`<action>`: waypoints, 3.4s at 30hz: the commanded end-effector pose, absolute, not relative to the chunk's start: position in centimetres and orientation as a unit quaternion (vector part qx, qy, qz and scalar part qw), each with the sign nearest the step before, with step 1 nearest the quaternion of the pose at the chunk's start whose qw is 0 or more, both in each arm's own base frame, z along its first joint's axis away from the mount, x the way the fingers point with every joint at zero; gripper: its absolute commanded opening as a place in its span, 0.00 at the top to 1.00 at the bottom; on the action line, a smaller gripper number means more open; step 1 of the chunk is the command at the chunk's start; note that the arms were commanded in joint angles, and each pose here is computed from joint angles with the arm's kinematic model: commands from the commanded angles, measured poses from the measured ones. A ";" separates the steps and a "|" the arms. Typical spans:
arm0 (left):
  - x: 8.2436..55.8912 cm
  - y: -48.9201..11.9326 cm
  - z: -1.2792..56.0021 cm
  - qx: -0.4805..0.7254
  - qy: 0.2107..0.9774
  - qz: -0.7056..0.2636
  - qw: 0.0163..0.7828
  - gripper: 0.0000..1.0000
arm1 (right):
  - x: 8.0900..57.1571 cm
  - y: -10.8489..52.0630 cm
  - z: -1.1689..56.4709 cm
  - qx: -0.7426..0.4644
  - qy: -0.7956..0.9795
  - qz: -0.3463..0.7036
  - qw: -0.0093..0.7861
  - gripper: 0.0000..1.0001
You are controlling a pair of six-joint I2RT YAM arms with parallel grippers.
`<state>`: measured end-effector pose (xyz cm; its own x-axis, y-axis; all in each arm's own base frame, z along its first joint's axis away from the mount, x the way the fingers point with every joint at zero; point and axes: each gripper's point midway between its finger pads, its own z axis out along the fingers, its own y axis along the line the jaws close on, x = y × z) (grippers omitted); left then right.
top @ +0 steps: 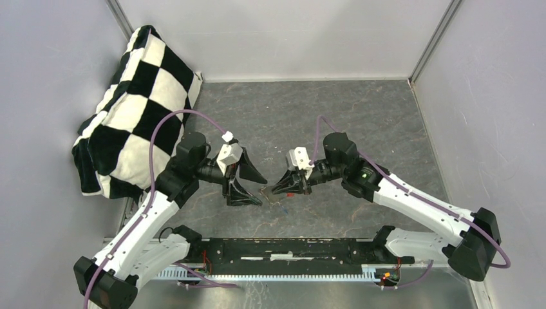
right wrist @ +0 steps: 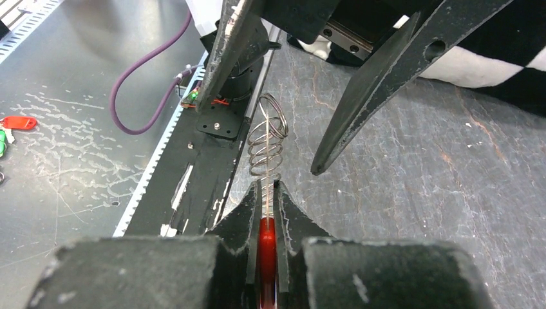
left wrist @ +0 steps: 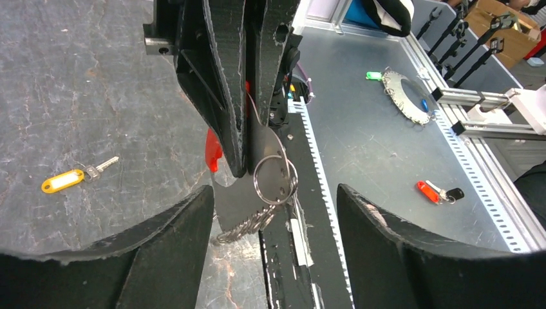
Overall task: Put the keys on the keyring
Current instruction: Adjust the keyring.
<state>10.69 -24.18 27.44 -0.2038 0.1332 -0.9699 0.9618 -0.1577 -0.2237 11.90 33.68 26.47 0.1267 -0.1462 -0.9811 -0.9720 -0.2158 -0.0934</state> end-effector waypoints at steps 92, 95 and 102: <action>11.9 -23.5 29.1 0.551 0.522 -0.479 0.441 0.98 | 13.2 35.9 28.0 -0.548 0.483 0.465 0.501 0.97; 11.8 -23.4 29.5 0.554 0.519 -0.476 0.444 0.98 | 13.1 35.6 29.1 -0.538 0.474 0.469 0.515 0.81; 10.0 -23.1 29.7 0.577 0.484 -0.489 0.440 0.98 | 11.5 33.8 34.1 -0.544 0.415 0.468 0.559 0.60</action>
<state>11.92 -23.42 28.23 -0.0246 0.1722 -0.9848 0.9976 -0.0598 -0.0354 12.26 34.80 28.80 0.0940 -0.0499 -0.9943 -0.9951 -0.0361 -0.0923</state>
